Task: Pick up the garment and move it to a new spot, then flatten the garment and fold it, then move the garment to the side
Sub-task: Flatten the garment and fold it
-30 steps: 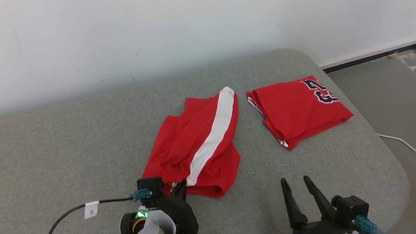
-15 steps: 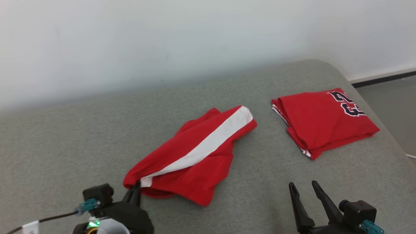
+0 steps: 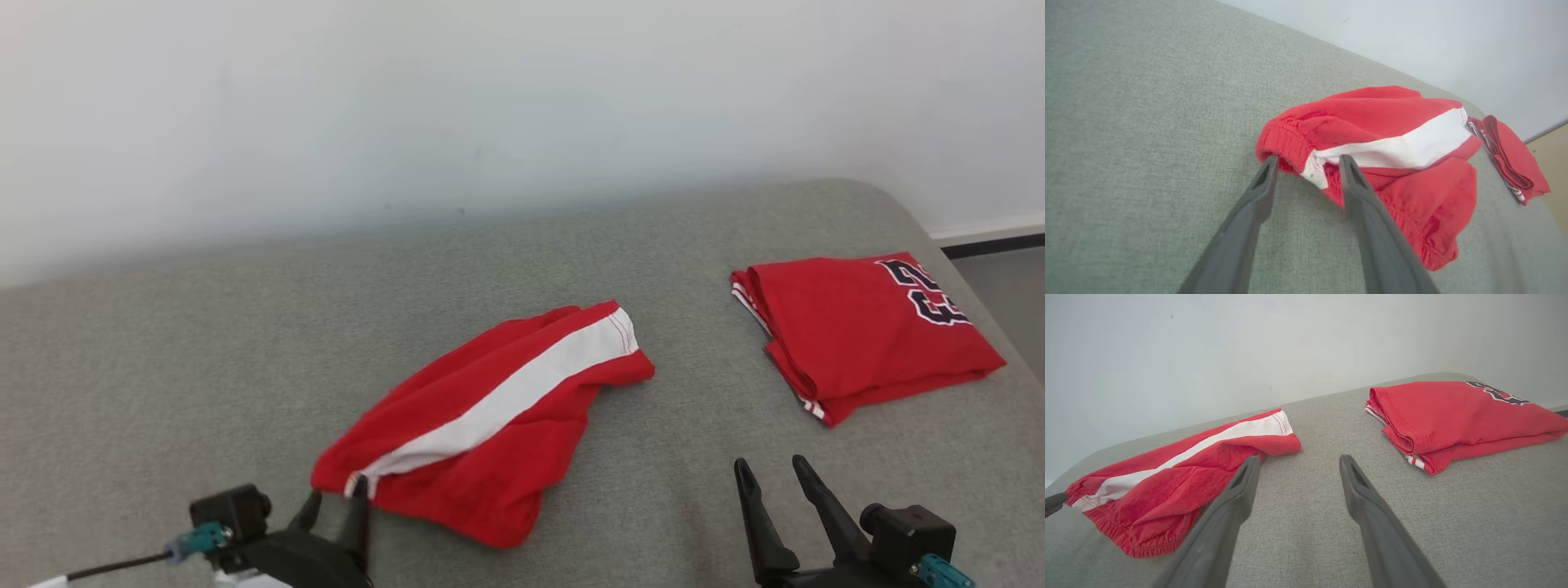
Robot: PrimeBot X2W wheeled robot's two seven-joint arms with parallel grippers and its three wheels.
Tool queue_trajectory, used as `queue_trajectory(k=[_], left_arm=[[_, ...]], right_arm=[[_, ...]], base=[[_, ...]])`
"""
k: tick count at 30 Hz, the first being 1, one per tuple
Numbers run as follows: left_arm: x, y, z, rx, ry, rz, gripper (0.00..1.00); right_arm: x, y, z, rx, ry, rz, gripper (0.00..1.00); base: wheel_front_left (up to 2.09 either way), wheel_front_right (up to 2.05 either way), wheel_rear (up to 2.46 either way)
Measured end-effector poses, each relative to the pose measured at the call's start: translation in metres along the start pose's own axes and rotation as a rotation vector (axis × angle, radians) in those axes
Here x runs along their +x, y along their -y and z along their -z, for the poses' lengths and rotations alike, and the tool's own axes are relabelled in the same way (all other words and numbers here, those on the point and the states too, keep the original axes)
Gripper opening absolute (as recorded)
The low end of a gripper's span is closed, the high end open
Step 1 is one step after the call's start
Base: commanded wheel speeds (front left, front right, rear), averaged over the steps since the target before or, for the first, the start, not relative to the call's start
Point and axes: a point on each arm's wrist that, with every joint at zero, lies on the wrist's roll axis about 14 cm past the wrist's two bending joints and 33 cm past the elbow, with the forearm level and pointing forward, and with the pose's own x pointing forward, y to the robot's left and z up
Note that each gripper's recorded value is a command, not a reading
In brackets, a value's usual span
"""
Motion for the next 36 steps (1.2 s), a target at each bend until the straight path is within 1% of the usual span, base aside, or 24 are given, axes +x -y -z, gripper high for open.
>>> queue_trajectory(k=[7,10,11,12,14,15,16,17,18,19,22,23,24,25,27,29,30,31,32,34,35,36], left_arm=[[-0.010,0.006,0.027,-0.029,-0.079,0.013,1.00],[-0.009,0.002,0.037,-0.044,-0.109,-0.009,1.00],[-0.008,0.000,0.039,-0.044,-0.117,-0.019,0.98],[-0.006,-0.002,0.039,-0.048,-0.119,-0.027,0.90],[0.001,-0.004,0.039,-0.051,-0.119,-0.040,0.59],[0.003,-0.002,0.039,-0.059,-0.121,-0.035,0.51],[0.004,-0.002,0.041,-0.060,-0.126,-0.036,0.48],[0.005,-0.002,0.043,-0.060,-0.133,-0.038,0.48],[0.006,-0.002,0.044,-0.059,-0.137,-0.035,0.42],[0.007,-0.003,0.044,-0.059,-0.135,-0.038,0.39],[0.010,-0.005,0.045,-0.061,-0.136,-0.041,0.41],[0.010,-0.007,0.045,-0.061,-0.136,-0.046,0.40],[0.010,-0.008,0.045,-0.060,-0.137,-0.050,0.36],[0.011,-0.009,0.045,-0.060,-0.136,-0.049,0.25],[0.011,-0.009,0.044,-0.059,-0.130,-0.048,0.09],[0.011,-0.008,0.042,-0.059,-0.125,-0.046,0.05],[0.010,-0.008,0.043,-0.058,-0.126,-0.046,0.07],[0.010,-0.007,0.043,-0.059,-0.126,-0.041,0.13],[0.009,-0.006,0.043,-0.059,-0.125,-0.036,0.27],[0.008,-0.003,0.045,-0.059,-0.128,-0.028,0.44],[0.008,-0.001,0.046,-0.059,-0.133,-0.024,0.48],[0.007,0.001,0.048,-0.060,-0.136,-0.021,0.58]], right_arm=[[0.006,-0.011,0.001,-0.009,-0.009,-0.036,1.00],[0.007,-0.015,0.003,-0.010,-0.017,-0.050,1.00],[0.007,-0.016,0.003,-0.010,-0.019,-0.053,1.00],[0.008,-0.017,0.003,-0.011,-0.020,-0.054,1.00],[0.007,-0.016,0.003,-0.012,-0.022,-0.052,1.00],[0.007,-0.015,0.003,-0.012,-0.023,-0.047,1.00],[0.006,-0.013,0.004,-0.012,-0.025,-0.042,1.00],[0.006,-0.012,0.004,-0.014,-0.025,-0.037,1.00],[0.006,-0.011,0.004,-0.014,-0.025,-0.034,1.00],[0.005,-0.010,0.003,-0.014,-0.025,-0.031,1.00],[0.005,-0.007,0.004,-0.014,-0.026,-0.023,1.00],[0.005,-0.007,0.004,-0.014,-0.026,-0.022,1.00],[0.005,-0.007,0.004,-0.014,-0.026,-0.022,1.00],[0.005,-0.007,0.004,-0.014,-0.026,-0.022,1.00],[0.005,-0.007,0.004,-0.014,-0.026,-0.023,1.00],[0.005,-0.008,0.004,-0.014,-0.026,-0.025,1.00],[0.006,-0.009,0.004,-0.014,-0.026,-0.027,1.00],[0.006,-0.009,0.003,-0.014,-0.025,-0.029,1.00],[0.006,-0.010,0.003,-0.015,-0.025,-0.030,1.00],[0.007,-0.011,0.003,-0.015,-0.024,-0.034,1.00],[0.007,-0.011,0.003,-0.015,-0.023,-0.036,1.00],[0.007,-0.012,0.003,-0.015,-0.023,-0.038,1.00]], base=[[0.00,0.00,0.00],[0.00,0.00,0.00],[0.00,0.00,0.00],[0.00,0.00,0.00],[0.00,0.00,0.00],[0.00,0.00,0.00],[0.00,0.00,0.00],[0.00,0.00,0.00],[0.00,0.00,0.00],[0.00,0.00,0.00],[0.00,0.00,0.00],[0.00,0.00,0.00],[0.00,0.00,0.00],[0.00,0.00,0.00],[0.00,0.00,0.00],[0.00,0.00,0.00],[0.00,0.00,0.00],[0.00,0.00,0.00],[0.00,0.00,0.00],[0.00,0.00,0.00],[0.00,0.00,0.00],[0.00,0.00,0.00]])
